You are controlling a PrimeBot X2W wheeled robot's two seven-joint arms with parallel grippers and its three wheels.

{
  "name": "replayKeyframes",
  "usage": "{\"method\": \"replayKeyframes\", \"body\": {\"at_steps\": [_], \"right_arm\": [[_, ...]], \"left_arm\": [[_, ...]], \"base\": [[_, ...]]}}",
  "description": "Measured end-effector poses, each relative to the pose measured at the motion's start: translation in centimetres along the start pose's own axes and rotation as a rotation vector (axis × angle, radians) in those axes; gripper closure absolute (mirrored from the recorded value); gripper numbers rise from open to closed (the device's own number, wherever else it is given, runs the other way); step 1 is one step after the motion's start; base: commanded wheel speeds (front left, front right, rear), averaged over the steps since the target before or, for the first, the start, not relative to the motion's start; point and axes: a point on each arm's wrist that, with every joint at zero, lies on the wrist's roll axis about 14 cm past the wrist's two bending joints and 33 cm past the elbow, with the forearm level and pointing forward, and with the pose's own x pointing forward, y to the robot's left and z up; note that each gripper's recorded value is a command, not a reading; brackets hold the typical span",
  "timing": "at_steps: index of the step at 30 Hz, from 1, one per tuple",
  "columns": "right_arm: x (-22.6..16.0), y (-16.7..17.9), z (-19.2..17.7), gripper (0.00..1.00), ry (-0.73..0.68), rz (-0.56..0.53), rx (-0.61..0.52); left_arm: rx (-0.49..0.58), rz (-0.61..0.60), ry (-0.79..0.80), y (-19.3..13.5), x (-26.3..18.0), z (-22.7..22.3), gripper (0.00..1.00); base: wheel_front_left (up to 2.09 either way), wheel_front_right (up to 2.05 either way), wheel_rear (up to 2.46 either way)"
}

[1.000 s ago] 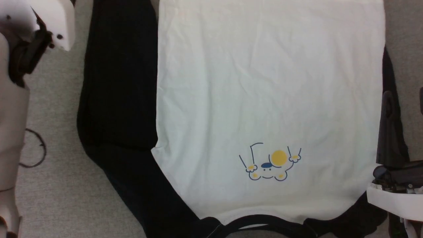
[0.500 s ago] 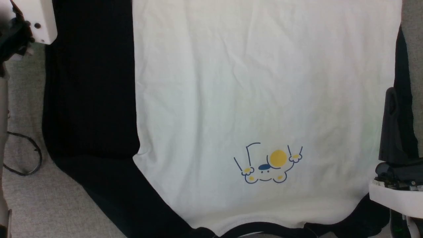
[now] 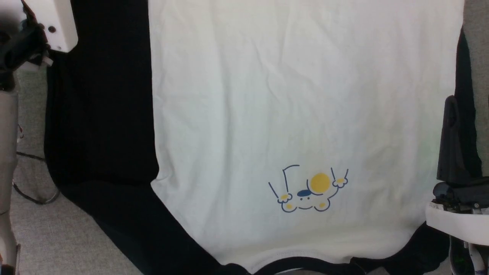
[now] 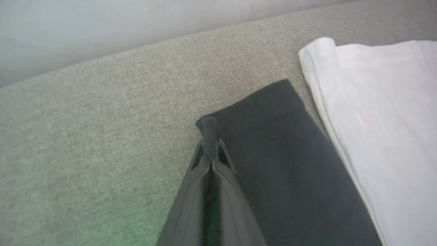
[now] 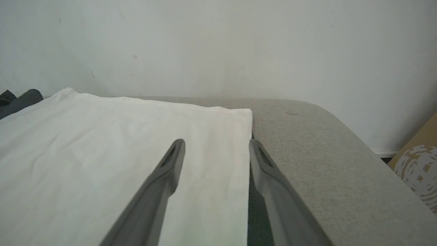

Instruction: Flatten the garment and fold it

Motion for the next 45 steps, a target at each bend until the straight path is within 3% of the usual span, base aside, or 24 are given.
{"method": "replayKeyframes", "body": {"at_steps": [7,15,26,38,45], "right_arm": [[-0.5,-0.4,1.5,0.0,-0.034,-0.012,0.0],[-2.0,-0.9,4.7,0.0,-0.108,-0.024,0.01],[-6.8,-1.3,8.6,0.0,-0.174,-0.03,0.052],[-11.6,-0.5,13.0,0.0,-0.298,0.009,0.094],[-13.4,-0.2,14.4,0.0,-0.348,0.028,0.107]], "left_arm": [[0.028,0.055,-0.127,0.8,-1.7,1.8,1.0],[0.024,0.129,-0.32,1.7,-7.0,4.3,1.0],[-0.082,0.229,-0.509,3.4,-18.7,3.1,1.0],[-0.055,0.363,-0.732,3.1,-33.8,3.0,1.0],[-0.043,0.387,-0.804,0.8,-39.0,1.4,1.0]], "base": [[0.0,0.0,0.0],[0.0,0.0,0.0],[0.0,0.0,0.0],[0.0,0.0,0.0],[0.0,0.0,0.0]]}}
